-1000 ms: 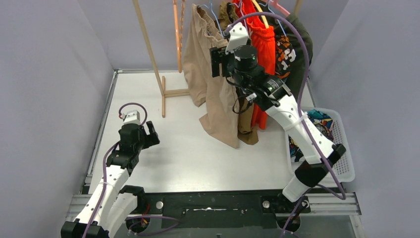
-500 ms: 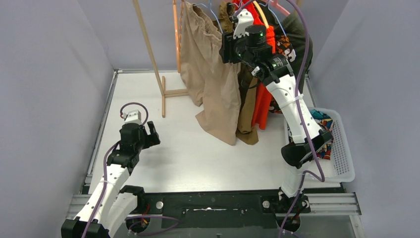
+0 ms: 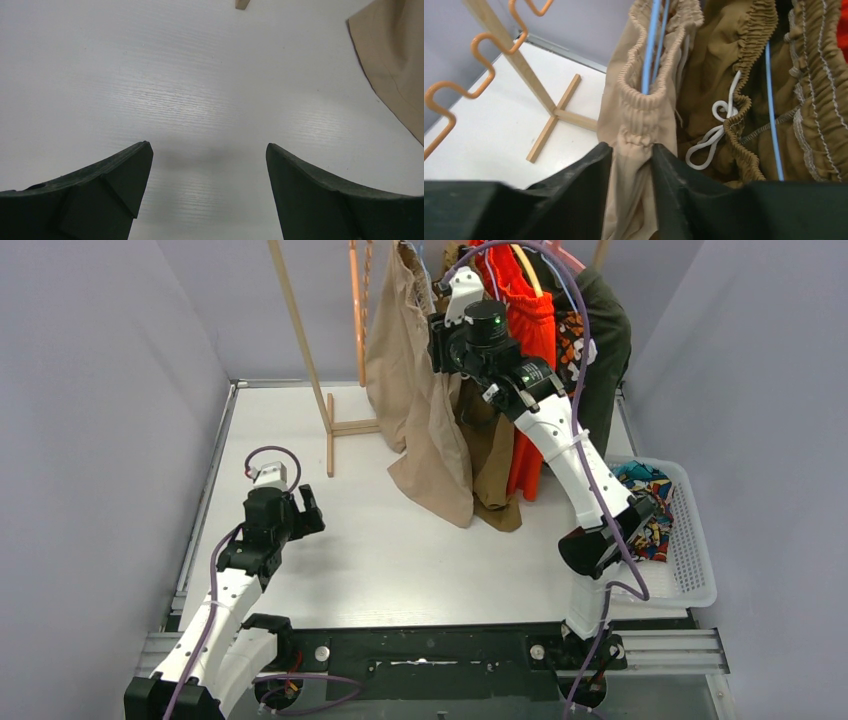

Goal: Remove the shorts from the hanger
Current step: Pick up the hanger from the clothes rod.

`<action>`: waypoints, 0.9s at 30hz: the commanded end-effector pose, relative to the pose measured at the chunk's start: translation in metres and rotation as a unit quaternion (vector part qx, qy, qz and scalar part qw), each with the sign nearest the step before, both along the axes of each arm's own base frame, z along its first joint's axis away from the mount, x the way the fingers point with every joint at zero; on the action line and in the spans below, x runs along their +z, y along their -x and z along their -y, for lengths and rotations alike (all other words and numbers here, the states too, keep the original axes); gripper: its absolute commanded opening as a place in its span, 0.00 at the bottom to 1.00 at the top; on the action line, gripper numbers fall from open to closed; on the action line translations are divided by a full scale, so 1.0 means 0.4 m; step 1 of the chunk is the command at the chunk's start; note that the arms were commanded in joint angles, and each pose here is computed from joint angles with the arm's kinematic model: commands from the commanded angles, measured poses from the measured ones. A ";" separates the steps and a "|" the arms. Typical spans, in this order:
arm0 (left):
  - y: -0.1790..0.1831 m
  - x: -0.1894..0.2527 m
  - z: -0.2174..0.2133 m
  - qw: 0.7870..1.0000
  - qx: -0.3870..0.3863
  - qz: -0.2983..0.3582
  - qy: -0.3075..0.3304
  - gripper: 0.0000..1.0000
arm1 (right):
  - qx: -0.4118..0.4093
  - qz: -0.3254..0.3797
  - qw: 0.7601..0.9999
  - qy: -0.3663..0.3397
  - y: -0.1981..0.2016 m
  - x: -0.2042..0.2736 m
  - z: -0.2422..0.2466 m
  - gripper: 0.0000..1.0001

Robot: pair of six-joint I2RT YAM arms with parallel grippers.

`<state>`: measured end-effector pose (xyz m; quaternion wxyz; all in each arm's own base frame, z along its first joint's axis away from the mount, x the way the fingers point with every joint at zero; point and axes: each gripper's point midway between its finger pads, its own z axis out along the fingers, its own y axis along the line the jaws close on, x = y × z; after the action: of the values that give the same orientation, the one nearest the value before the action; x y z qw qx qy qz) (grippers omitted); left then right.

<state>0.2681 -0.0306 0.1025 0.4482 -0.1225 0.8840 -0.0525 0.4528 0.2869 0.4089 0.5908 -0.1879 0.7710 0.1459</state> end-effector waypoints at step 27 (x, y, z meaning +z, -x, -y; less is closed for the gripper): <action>-0.043 0.070 0.000 0.999 0.005 0.047 0.006 0.85 | -0.162 0.278 0.924 -0.204 0.079 0.328 0.078 0.00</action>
<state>0.2680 -0.0316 0.1023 0.4472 -0.1217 0.8844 -0.0551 0.4515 0.2849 0.4586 0.7560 -0.0540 0.6454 0.0947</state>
